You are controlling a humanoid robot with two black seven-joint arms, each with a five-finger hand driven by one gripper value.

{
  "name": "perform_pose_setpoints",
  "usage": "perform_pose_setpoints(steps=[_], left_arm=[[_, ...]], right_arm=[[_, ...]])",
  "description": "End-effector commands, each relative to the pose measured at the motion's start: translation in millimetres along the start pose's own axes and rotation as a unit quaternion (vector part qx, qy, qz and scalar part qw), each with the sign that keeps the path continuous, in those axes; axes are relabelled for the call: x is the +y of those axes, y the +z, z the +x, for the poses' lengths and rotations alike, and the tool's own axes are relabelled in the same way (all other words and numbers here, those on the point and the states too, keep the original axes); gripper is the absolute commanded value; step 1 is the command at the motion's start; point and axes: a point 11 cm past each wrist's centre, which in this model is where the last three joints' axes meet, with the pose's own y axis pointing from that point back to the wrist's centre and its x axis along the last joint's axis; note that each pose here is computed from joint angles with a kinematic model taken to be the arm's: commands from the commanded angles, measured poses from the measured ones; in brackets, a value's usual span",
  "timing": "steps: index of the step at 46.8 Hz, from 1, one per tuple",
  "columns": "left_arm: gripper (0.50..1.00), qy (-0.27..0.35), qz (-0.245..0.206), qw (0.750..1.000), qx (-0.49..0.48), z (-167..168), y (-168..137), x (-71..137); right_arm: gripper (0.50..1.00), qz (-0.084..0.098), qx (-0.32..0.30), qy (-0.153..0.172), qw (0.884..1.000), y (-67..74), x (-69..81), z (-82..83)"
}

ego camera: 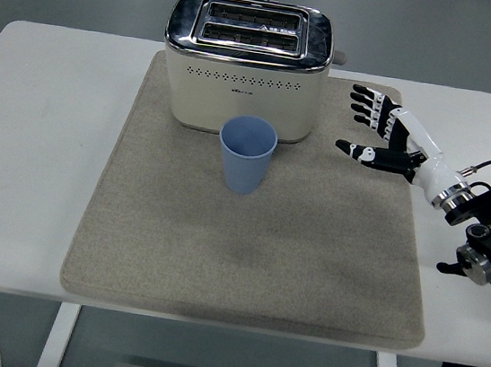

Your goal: Put the water cup in front of the bread machine

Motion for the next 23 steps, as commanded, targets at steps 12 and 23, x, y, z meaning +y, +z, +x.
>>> perform_pose_setpoints(steps=[12,23], left_arm=[[1.000,0.000,0.000,1.000,0.000,0,0,0],[1.000,0.000,0.000,1.000,0.000,0,0,0]], right_arm=[[0.913,-0.034,-0.057,0.131,0.989,9.5,-12.4,60.2],[0.913,-0.069,-0.082,0.162,0.981,23.4,-19.6,61.6]])
